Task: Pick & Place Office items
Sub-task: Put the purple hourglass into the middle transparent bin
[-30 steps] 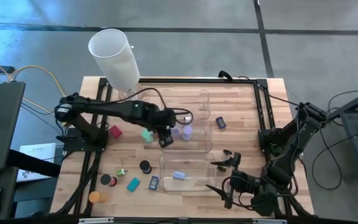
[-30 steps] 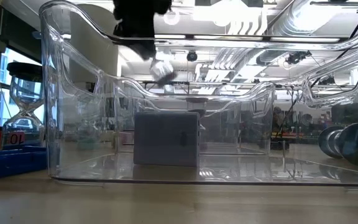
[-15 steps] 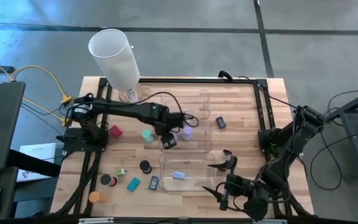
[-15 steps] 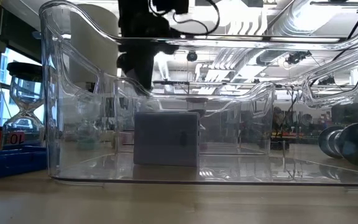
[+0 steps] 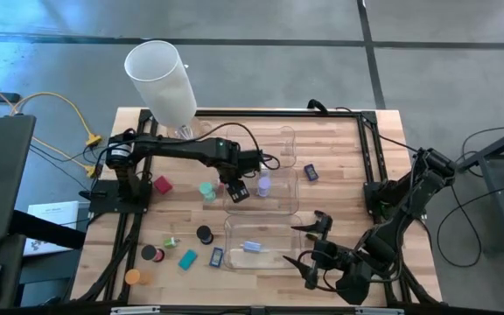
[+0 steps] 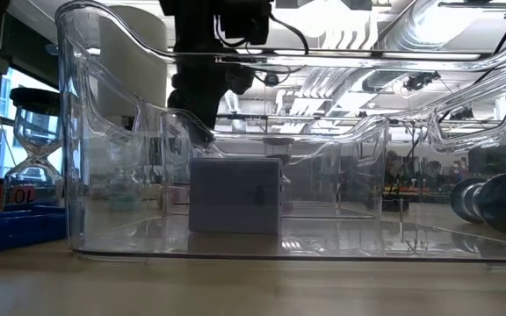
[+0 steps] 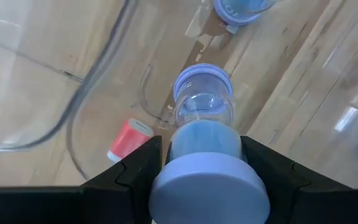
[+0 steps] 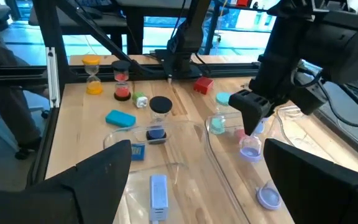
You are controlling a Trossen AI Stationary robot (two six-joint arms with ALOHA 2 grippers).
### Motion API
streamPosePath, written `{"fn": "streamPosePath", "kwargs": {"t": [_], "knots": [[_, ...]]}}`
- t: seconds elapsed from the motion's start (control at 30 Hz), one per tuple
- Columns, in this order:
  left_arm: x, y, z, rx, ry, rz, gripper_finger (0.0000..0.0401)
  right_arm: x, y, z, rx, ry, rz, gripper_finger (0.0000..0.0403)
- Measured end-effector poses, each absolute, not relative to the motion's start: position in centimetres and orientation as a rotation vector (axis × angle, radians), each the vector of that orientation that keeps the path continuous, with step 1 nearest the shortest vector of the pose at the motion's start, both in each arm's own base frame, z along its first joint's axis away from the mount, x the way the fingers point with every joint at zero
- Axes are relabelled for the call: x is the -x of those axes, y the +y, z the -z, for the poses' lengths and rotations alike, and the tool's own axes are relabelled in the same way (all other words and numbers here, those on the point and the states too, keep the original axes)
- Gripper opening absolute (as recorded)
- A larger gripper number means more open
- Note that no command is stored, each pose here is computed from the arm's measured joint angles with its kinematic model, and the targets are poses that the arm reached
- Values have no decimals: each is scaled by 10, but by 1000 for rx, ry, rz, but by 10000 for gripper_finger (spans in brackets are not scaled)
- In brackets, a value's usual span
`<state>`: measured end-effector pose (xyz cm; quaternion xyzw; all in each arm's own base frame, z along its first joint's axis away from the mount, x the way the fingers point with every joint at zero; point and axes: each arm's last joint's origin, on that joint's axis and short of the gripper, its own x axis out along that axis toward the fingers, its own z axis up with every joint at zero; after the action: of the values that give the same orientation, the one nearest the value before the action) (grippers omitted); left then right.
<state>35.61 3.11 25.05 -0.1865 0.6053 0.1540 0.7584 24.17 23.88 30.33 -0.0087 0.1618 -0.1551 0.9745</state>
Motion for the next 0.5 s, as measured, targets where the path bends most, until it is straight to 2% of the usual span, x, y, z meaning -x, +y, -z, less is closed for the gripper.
{"fn": "streamPosePath", "kwargs": {"t": [0.5], "knots": [[-381,24,-227,298,1469,-288,184,-244,235,-302,0,332,331,354]]}}
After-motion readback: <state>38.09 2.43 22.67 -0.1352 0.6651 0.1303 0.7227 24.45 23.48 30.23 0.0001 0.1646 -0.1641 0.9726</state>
